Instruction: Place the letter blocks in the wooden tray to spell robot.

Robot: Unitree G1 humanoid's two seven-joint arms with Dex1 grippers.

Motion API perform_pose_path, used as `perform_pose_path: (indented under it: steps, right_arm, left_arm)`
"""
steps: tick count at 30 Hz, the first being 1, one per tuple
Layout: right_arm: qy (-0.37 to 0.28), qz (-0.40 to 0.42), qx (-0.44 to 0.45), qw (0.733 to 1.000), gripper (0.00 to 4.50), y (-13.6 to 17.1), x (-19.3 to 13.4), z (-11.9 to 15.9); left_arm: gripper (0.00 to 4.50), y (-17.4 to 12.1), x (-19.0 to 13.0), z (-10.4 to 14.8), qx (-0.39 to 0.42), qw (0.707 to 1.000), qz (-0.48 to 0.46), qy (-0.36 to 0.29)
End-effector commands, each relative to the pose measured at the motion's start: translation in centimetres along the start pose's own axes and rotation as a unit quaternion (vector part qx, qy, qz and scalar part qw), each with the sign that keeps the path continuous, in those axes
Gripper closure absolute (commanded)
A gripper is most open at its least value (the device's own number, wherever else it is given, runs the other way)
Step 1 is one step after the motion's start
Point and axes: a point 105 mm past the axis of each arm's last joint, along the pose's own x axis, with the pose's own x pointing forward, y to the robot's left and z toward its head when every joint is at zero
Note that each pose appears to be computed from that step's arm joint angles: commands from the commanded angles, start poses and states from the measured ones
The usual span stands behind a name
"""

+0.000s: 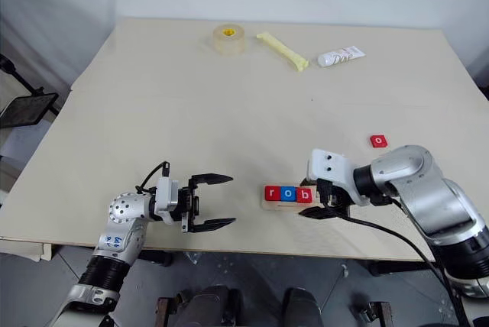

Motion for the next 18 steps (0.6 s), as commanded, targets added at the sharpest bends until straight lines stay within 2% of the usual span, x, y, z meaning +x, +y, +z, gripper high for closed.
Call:
perform_pose_path:
  steps: [1, 6, 7, 18]
  right_arm:
    - [-0.003, -0.004, -0.010, 1.000, 2.63, 0.2, -0.2, 0.2]
    - [0.001, -0.004, -0.007, 1.000, 4.37, -0.2, 0.6, -0.4]
    - [0.001, -0.004, -0.007, 1.000, 4.47, -0.3, 0.6, -0.5]
    - [0.012, -0.005, -0.008, 1.000, 4.47, -1.2, 1.2, -1.4]
  left_arm:
    - [0.00, 0.1, 0.0, 0.4, 0.011, 1.000, 0.000, -0.004]
    - [0.00, -0.1, -0.1, 0.5, 0.011, 1.000, 0.000, -0.002]
    - [0.00, -0.1, -0.1, 0.6, 0.011, 1.000, 0.001, -0.002]
    - [0.00, -0.5, -0.3, 0.6, 0.008, 1.000, 0.004, 0.003]
